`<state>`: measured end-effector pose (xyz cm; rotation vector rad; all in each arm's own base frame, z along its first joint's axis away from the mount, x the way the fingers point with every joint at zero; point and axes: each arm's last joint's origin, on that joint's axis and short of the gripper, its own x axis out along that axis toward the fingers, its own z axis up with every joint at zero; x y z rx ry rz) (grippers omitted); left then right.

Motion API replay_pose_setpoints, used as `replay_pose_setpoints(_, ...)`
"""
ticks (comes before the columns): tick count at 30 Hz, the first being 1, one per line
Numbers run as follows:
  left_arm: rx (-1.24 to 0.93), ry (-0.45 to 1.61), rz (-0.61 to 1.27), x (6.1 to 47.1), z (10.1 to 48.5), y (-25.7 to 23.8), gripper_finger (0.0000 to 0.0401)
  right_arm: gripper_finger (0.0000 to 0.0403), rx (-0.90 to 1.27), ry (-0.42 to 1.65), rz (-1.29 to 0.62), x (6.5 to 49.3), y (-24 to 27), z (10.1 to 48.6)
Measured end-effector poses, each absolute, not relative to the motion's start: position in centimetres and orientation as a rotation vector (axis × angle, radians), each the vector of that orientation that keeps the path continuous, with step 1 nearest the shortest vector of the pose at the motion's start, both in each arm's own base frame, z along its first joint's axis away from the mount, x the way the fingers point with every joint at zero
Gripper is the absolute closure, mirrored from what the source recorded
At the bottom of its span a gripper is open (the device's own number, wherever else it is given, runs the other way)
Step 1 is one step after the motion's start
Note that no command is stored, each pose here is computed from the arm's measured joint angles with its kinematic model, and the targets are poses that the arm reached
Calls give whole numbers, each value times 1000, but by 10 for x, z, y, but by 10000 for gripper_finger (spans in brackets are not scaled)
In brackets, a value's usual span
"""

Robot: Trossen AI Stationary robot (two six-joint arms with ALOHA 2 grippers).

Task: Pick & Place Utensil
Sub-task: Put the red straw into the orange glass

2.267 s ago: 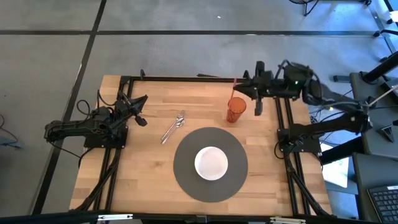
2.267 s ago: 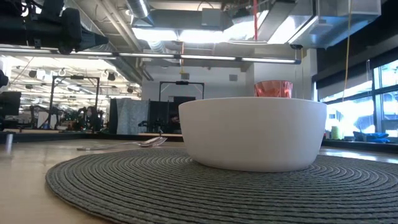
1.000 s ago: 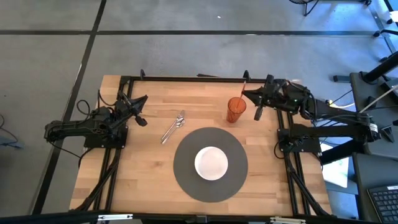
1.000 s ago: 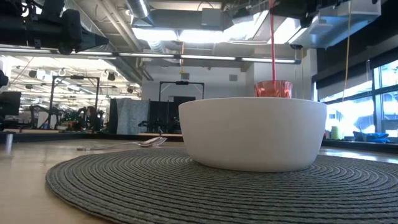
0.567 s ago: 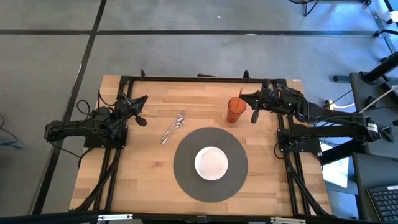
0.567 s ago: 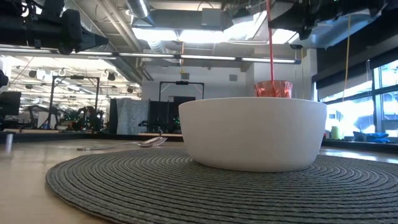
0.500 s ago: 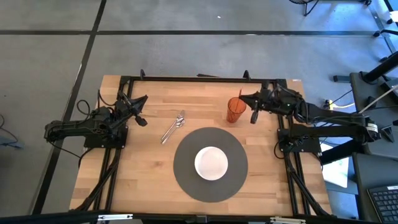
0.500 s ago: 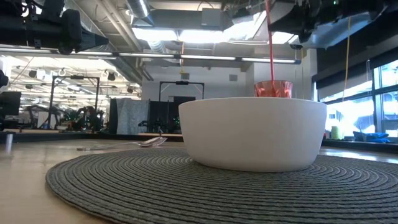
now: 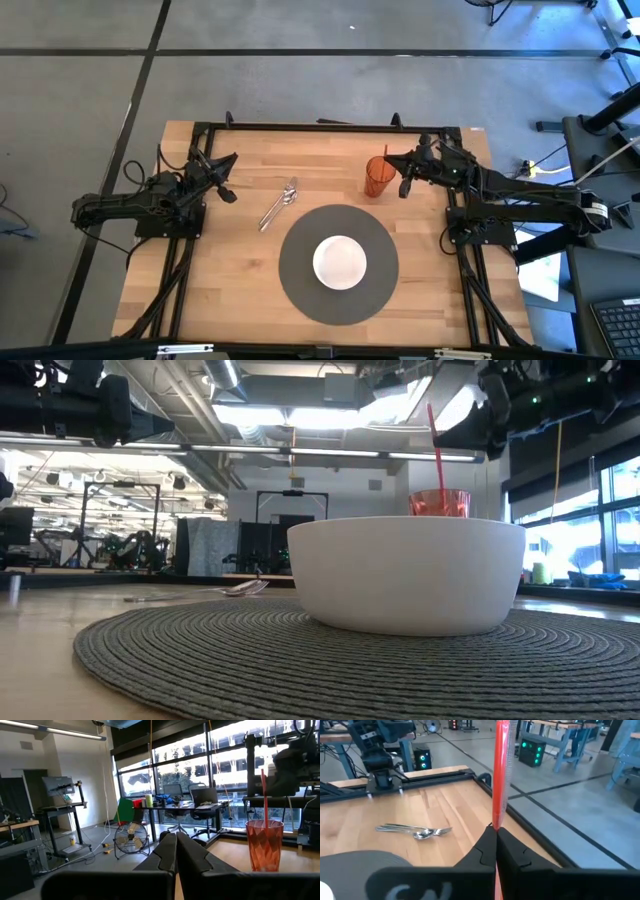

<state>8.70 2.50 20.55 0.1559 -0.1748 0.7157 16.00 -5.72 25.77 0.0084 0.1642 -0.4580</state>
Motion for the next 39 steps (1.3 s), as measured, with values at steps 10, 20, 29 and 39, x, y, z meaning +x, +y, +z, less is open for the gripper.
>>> replay_pose_setpoints(10, 152, -176, 715, 87, 206, 25, 396, 403, 40, 162, -482, 157, -60, 233)
replay_pose_setpoints(20, 151, -171, 714, 87, 205, 25, 397, 402, 76, 202, -459, 166, -63, 225)
replay_pose_setpoints(29, 151, -170, 715, 87, 205, 25, 399, 386, 81, 230, -459, 174, -65, 218)
replay_pose_setpoints(39, 152, -168, 714, 87, 205, 25, 396, 317, 77, 212, -458, 174, -65, 220)
